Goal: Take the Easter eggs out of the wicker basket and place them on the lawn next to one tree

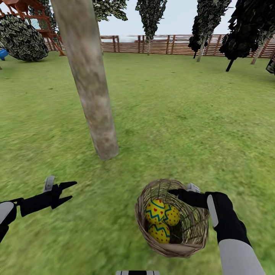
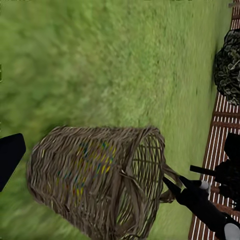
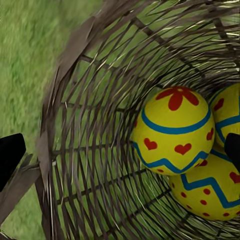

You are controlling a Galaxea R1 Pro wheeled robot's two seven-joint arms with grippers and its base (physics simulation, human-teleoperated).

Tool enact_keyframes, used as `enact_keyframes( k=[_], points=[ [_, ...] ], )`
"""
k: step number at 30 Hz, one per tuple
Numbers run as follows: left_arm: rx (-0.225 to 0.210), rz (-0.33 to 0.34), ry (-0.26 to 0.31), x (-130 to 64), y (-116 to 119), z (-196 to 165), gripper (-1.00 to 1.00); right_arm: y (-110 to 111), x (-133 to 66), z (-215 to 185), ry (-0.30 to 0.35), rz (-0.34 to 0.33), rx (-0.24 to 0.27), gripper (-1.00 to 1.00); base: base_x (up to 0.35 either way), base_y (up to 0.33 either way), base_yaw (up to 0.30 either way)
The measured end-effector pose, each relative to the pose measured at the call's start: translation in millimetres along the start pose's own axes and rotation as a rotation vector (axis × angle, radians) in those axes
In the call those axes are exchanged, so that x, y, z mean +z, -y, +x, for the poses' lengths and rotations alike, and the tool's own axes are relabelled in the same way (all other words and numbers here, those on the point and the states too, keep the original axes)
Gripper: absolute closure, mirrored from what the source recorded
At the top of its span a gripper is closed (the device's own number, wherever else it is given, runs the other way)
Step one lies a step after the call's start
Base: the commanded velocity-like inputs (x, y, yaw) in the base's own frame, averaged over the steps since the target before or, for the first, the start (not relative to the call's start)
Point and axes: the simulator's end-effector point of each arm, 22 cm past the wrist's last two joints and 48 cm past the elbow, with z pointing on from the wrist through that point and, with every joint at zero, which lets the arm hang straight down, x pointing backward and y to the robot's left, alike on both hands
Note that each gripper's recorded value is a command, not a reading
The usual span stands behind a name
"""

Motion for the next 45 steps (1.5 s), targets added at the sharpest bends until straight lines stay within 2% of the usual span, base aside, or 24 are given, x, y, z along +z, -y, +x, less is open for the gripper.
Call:
enact_keyframes(
  k=[4, 7, 11, 15, 17, 24, 30, 45],
  points=[
    [0.0, 0.001, -0.001, 0.1, 0, 0, -1.0, 5, 3.8, 7, -0.018, 0.012, 0.008, -1.0, 0.094, 0.176, 0.0],
    [-0.001, 0.001, -0.001, 0.1, 0, 0, -1.0, 19, 10.5, 19, -0.046, 0.05, 0.025, -1.0, 0.021, 0.053, 0.0],
    [-0.001, 0.001, 0.0, 0.1, 0, 0, -1.0, 32, 16.2, 22, -0.031, 0.089, 0.014, -1.0, 0.004, 0.01, 0.0],
    [-0.001, 0.001, 0.0, 0.2, 0, 0, -1.0, 51, 22.5, 35, -0.049, 0.146, 0.03, -1.0, 0.001, 0.002, 0.0],
    [-0.001, 0.001, -0.001, 0.2, 0, 0, -1.0, 57, 24.0, 34, -0.034, 0.161, 0.023, -1.0, 0.0, 0.0, 0.0],
    [0.0, 0.0, -0.001, 0.2, 0, 0, -1.0, 60, 26.0, 32, -0.015, 0.171, 0.012, -1.0, 0.028, 0.0, 0.0],
    [0.0, 0.0, -0.002, 0.4, 0, 1, -1.0, 74, 29.8, 30, 0.015, 0.232, -0.013, -1.0, 0.035, 0.0, 0.0],
    [0.0, 0.0, -0.002, 0.4, 0, 1, -1.0, 66, 39.1, 37, 0.011, 0.221, -0.018, -1.0, 0.0, 0.0, 0.0]
  ],
)
